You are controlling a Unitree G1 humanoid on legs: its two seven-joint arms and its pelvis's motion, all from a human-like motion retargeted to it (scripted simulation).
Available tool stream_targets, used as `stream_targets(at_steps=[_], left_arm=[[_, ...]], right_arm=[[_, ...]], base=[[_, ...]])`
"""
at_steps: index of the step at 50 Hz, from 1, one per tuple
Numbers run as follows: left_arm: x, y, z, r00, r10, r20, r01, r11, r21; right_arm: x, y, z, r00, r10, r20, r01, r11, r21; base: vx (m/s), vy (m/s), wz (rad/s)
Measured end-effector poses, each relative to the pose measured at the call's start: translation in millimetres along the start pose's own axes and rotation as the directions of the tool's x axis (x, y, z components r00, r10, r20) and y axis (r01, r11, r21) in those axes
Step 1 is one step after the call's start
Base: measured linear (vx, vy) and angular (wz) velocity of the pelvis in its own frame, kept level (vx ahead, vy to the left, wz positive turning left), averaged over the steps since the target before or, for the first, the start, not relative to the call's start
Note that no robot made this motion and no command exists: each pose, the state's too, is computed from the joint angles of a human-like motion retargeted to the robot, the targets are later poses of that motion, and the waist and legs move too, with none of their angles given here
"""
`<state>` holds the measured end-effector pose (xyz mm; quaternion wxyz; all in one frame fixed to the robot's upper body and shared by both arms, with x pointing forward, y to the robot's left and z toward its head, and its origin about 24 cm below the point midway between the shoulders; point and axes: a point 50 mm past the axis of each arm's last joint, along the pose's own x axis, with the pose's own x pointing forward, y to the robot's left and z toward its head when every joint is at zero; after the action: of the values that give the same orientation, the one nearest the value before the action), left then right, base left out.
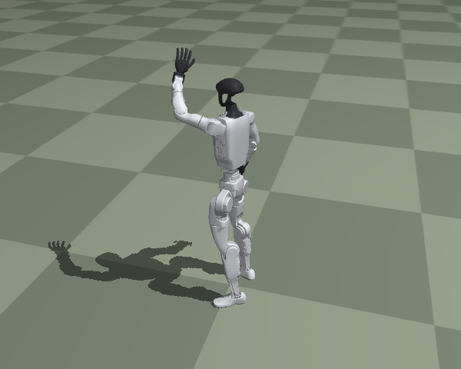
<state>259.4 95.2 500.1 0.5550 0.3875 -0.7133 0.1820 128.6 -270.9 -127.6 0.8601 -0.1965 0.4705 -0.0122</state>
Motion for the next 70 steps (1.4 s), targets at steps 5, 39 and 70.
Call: stream_targets(at_steps=[5,39,70], left_arm=[[-2,9,-17,0.998,0.065,-0.028,-0.058,0.981,0.184],[-69,-32,12,0.991,-0.130,0.035,0.131,0.991,-0.002],[-23,-72,84,0.963,-0.171,0.207,0.209,0.961,-0.181]], right_arm=[[1,7,3,0.999,0.036,0.018,-0.036,0.999,-0.005],[-2,6,-3,1.000,0.011,0.017,-0.011,1.000,0.001],[-2,2,2,1.000,-0.012,0.028,0.011,0.999,0.039]], base=[[-0.01,-0.03,-0.25],[0.00,0.00,-0.03],[0.00,0.00,0.06]])
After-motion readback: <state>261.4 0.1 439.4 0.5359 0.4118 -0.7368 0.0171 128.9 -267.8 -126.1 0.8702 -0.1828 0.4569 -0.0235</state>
